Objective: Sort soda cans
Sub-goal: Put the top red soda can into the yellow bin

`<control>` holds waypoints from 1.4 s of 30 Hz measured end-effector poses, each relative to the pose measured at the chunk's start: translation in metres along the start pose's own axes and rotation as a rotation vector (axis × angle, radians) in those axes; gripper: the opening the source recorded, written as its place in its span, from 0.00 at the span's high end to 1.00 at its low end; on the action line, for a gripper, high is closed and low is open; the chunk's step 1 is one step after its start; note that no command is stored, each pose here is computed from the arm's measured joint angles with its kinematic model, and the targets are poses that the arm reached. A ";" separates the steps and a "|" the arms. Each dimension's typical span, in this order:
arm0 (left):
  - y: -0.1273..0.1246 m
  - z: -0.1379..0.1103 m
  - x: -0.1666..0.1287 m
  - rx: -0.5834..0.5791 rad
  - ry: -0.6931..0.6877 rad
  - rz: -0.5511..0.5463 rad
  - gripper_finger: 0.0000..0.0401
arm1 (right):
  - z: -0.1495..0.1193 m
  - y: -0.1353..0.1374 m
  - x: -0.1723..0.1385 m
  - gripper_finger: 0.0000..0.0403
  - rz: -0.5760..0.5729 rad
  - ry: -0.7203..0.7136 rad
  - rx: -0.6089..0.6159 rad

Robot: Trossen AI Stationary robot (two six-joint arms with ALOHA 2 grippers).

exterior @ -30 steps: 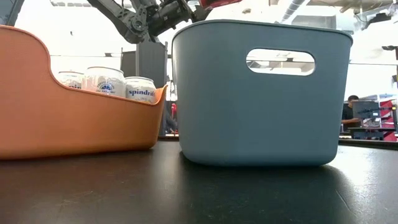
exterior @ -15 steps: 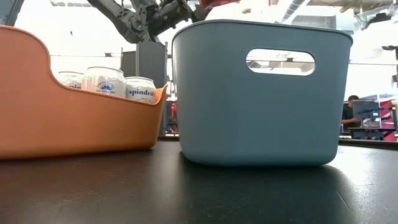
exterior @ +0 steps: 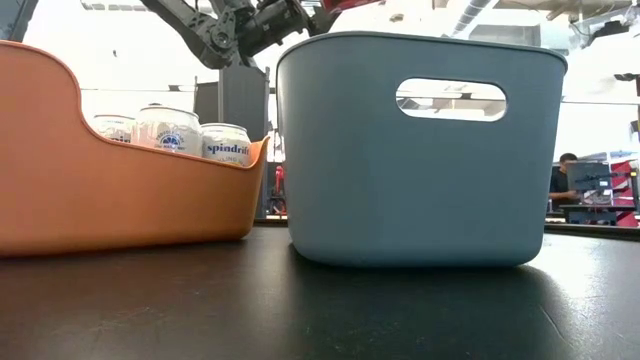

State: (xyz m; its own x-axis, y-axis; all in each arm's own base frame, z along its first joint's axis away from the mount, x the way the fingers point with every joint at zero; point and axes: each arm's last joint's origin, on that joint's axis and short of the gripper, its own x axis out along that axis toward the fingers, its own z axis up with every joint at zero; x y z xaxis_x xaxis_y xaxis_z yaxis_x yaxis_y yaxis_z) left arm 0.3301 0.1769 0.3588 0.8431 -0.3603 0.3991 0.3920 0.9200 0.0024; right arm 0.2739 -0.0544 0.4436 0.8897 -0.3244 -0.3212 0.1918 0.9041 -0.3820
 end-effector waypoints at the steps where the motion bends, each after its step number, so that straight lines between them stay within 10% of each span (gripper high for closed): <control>1: 0.000 0.000 0.000 -0.002 0.001 0.001 0.24 | 0.000 -0.001 -0.002 0.25 -0.001 0.000 0.002; 10: 0.005 -0.001 -0.005 -0.046 0.043 -0.014 0.06 | -0.002 -0.003 -0.013 0.25 0.009 0.016 0.003; 28: 0.029 0.036 -0.055 -0.095 0.057 0.076 0.20 | -0.019 -0.049 -0.046 0.25 -0.145 0.307 0.219; 42: 0.032 0.035 -0.060 -0.138 0.100 0.067 0.20 | -0.054 -0.088 0.035 0.25 -0.057 0.845 0.352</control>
State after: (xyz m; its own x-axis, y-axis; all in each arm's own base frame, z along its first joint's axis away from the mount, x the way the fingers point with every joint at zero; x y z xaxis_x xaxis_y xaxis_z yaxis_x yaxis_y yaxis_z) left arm 0.2793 0.2330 0.3666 0.8988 -0.3186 0.3012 0.3746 0.9149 -0.1500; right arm 0.2661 -0.1603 0.4189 0.3024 -0.3412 -0.8900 0.4648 0.8680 -0.1748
